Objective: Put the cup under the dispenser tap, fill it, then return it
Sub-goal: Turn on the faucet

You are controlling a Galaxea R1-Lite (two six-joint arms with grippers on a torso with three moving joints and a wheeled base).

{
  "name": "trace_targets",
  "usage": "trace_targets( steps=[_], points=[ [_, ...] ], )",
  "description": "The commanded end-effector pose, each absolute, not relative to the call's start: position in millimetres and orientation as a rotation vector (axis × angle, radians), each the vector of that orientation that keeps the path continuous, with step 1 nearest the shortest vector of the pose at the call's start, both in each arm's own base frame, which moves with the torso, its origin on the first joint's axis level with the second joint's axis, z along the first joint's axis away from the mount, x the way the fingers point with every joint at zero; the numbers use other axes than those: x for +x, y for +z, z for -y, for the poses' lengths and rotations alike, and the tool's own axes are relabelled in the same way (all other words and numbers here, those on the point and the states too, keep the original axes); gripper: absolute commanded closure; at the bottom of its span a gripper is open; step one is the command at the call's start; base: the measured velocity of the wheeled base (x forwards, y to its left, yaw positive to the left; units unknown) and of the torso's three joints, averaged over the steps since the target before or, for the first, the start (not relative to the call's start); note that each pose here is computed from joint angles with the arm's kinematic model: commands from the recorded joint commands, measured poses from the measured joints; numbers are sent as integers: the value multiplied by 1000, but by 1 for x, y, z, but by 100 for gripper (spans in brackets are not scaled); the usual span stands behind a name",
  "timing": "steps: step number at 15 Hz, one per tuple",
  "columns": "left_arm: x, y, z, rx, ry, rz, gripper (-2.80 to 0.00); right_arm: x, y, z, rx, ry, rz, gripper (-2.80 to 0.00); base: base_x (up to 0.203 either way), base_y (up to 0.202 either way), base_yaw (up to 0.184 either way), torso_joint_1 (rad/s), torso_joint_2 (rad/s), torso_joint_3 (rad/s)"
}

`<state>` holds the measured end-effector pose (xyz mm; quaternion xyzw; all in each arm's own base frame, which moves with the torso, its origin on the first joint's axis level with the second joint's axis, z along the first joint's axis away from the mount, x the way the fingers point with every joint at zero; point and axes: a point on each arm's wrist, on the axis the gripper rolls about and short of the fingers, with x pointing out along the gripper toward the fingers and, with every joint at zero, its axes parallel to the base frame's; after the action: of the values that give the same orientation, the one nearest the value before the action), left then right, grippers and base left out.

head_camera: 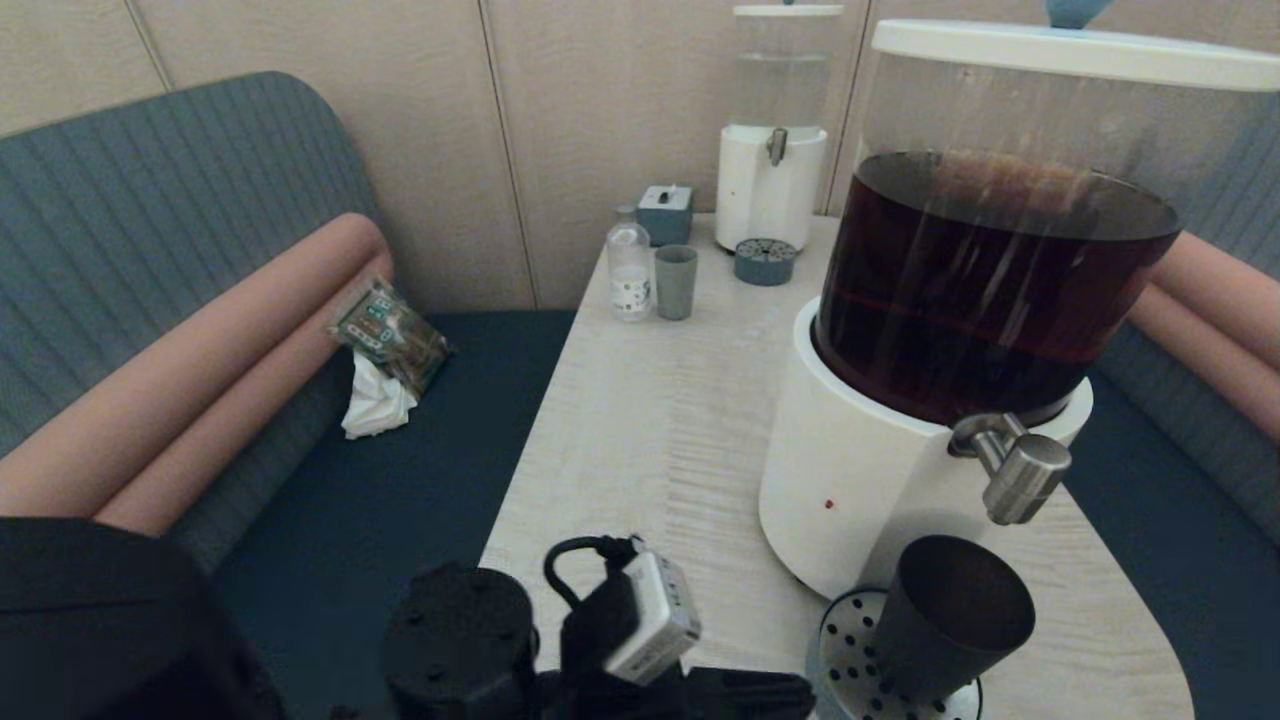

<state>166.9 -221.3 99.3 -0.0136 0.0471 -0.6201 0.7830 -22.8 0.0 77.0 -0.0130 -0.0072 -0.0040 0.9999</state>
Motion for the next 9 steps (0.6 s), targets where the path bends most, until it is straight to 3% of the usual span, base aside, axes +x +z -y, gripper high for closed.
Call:
trace_targets(
  steps=[1,5,9],
  points=[
    [152,144,188,-84,-1261,59,0,-23,76,0,-28,-8,12,0,0,0,0,0,0,0],
    [152,193,113,-180,-879,273,0,-23,76,0,-26,-8,12,0,0,0,0,0,0,0],
    [140,198,64,-207,-596,336,0,-23,76,0,-26,-8,12,0,0,0,0,0,0,0]
  ],
)
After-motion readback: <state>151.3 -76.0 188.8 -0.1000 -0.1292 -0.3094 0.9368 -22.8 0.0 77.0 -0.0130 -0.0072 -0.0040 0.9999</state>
